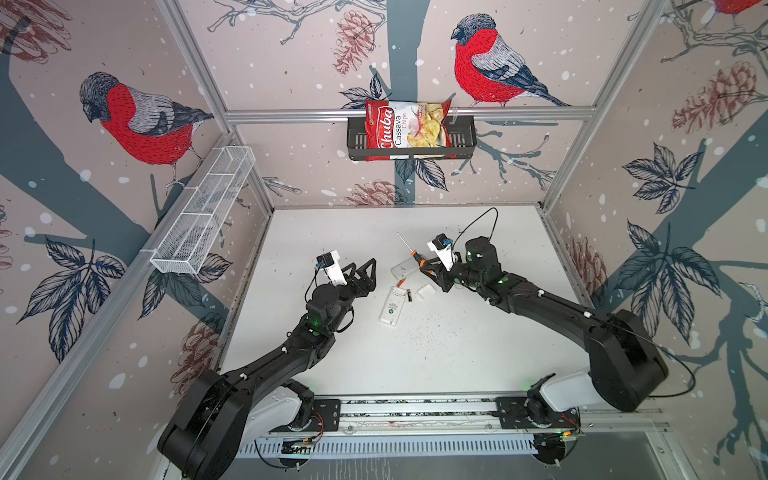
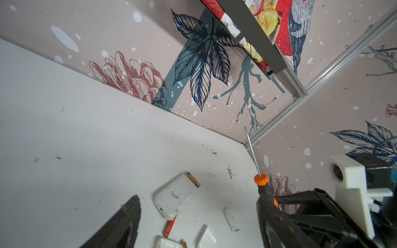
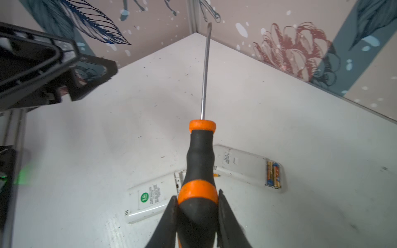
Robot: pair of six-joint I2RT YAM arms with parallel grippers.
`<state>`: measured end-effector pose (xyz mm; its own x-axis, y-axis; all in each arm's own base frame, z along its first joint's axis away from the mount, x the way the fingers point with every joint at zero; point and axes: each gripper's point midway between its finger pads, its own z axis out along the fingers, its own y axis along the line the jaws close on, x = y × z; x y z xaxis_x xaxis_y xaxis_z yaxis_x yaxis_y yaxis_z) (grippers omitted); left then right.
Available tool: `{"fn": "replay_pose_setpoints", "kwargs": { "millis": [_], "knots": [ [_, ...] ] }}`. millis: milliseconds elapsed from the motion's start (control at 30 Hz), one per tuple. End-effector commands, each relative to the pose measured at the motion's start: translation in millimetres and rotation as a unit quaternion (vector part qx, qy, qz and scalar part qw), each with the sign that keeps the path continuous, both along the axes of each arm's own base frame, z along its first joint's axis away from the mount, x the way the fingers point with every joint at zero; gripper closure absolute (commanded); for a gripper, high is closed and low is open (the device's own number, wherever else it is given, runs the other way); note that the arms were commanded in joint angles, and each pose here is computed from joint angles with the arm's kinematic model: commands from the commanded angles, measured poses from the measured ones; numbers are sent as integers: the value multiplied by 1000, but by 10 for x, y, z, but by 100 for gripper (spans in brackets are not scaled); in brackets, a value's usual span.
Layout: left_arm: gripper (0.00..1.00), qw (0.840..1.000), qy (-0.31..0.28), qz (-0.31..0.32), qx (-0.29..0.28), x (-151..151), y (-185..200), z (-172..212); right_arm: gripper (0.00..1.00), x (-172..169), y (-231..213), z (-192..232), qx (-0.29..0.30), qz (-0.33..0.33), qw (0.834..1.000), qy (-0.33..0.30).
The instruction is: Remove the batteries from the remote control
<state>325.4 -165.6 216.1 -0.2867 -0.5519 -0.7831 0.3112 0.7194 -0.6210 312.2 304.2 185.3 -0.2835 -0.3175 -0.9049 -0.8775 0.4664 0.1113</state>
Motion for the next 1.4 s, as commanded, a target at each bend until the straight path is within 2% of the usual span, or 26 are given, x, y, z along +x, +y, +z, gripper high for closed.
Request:
{"fn": "replay_pose_setpoints", "kwargs": {
  "millis": [0, 167, 400, 533, 800, 900, 1033, 1200, 1367],
  "knots": [
    [16, 999, -34, -24, -24, -39, -70, 174, 99, -201, 110, 97, 43, 77, 995, 43],
    [17, 997, -48, -46, -33, -84, -133, 219, 99, -226, 144, 65, 48, 106, 991, 72],
    [30, 995, -63, -71, -37, -125, -206, 250, 99, -256, 155, 69, 66, 133, 984, 94],
    [32, 993, -73, -87, -43, -164, -247, 252, 99, -259, 158, 64, 74, 147, 980, 109],
    [34, 988, -84, -114, -53, -186, -342, 256, 99, -254, 150, 56, 89, 166, 974, 128],
    [31, 987, -89, -118, -56, -182, -355, 265, 99, -251, 151, 60, 92, 171, 972, 130],
    [31, 988, -87, -117, -55, -134, -383, 256, 99, -215, 150, 44, 89, 166, 974, 126],
    [36, 987, -81, -120, -67, -12, -456, 284, 99, -127, 122, 41, 81, 128, 984, 94],
    [40, 984, -72, -137, -89, 145, -602, 297, 99, -102, 103, 49, 78, 117, 987, 79]
  ]
}}
